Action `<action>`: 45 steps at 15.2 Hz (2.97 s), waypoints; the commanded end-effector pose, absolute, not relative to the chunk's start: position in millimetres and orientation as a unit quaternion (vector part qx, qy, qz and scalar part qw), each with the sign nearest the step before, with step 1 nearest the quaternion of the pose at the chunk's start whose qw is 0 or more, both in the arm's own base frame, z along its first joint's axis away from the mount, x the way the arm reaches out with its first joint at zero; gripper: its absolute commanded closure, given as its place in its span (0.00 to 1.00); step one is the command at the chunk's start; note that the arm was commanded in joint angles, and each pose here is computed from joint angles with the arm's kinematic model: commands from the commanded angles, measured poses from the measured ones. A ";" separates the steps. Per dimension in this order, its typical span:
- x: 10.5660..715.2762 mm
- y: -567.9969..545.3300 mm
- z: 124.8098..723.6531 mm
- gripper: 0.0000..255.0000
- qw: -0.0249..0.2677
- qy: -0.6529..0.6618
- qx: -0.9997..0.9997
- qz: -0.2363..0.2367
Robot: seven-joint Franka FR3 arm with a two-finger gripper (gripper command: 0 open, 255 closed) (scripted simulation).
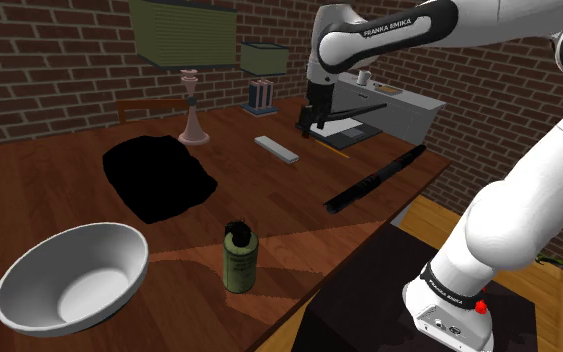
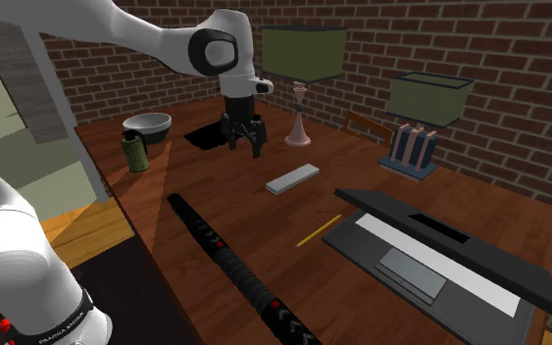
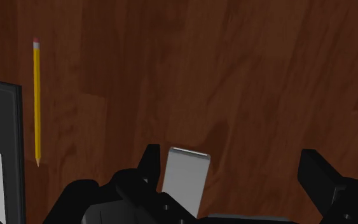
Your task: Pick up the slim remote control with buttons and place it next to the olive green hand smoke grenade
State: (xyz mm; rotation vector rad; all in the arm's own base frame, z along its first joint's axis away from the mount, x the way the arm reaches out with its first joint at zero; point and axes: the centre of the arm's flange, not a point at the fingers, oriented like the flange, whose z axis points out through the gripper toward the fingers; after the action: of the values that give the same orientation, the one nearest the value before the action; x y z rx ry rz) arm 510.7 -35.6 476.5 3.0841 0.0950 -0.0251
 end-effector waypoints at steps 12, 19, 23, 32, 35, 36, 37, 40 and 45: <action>653.8 -76.9 390.2 0.00 0.013 0.037 0.999 0.002; 687.7 -85.3 354.7 0.00 0.009 0.038 0.999 0.005; 688.0 -85.7 330.6 0.00 0.009 0.038 0.999 0.005; 688.0 -85.7 330.7 1.00 0.009 0.038 0.999 0.005; 688.0 -85.7 330.7 1.00 0.009 0.038 0.999 0.005; 688.0 -85.7 330.7 1.00 0.009 0.038 0.999 0.005; 688.0 -85.7 330.7 1.00 0.009 0.038 0.999 0.005; 688.0 -85.7 330.6 1.00 0.009 0.038 0.999 0.005; 687.9 -85.7 351.7 1.00 0.009 0.038 0.999 0.005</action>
State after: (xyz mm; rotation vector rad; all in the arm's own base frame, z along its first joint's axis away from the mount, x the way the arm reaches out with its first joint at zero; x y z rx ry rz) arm 687.5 -85.5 346.2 3.1215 0.1191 0.0146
